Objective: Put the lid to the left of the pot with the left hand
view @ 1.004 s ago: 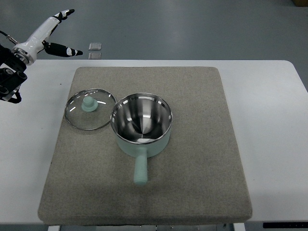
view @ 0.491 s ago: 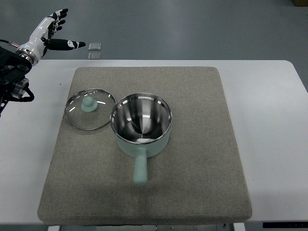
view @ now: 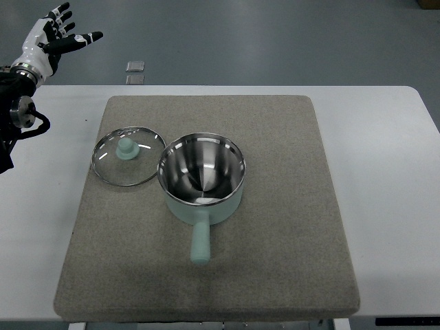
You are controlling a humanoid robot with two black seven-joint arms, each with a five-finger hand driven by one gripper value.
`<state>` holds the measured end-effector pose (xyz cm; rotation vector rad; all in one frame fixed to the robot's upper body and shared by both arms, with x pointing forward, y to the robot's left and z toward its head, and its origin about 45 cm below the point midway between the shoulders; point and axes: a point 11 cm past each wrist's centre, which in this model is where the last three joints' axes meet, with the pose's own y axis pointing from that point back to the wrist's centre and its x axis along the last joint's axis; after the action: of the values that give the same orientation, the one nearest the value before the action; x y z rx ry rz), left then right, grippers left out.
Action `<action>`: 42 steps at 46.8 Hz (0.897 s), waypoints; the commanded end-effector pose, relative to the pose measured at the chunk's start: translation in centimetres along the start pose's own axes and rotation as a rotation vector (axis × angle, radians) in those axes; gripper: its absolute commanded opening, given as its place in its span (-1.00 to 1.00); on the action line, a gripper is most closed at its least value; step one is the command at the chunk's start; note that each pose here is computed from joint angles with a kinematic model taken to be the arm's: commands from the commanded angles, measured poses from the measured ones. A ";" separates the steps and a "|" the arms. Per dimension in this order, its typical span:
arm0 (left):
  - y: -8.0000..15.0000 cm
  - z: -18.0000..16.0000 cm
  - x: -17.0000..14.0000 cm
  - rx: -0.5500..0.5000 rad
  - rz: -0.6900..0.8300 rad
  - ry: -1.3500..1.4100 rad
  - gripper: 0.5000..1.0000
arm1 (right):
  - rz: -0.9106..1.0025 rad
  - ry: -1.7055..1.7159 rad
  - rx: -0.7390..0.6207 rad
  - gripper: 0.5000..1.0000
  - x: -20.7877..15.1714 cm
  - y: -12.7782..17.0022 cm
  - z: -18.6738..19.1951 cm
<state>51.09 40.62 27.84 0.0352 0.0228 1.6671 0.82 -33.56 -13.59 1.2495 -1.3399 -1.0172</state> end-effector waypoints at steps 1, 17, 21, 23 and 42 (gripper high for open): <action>0.0 0.0 0.3 -0.001 0.012 0.058 0.99 | 0.000 -0.001 0.000 0.69 0.0 0.0 0.0; 0.1 -0.5 -0.2 -0.019 0.016 0.205 0.99 | 0.000 -0.001 0.000 0.69 0.0 0.0 0.0; 0.2 -1.1 -0.8 -0.016 -0.001 0.239 0.99 | 0.000 0.001 0.000 0.69 0.0 0.0 0.0; 0.2 -1.4 -1.3 -0.010 -0.013 0.245 0.99 | 0.000 -0.001 0.000 0.69 0.0 0.0 0.0; 0.6 -3.9 -3.6 0.030 -0.035 0.284 0.99 | 0.000 -0.001 0.000 0.69 0.0 0.0 0.0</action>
<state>50.83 37.24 24.39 -0.1752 0.2492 1.6268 0.80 -33.56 -13.59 1.2493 -1.3394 -1.0172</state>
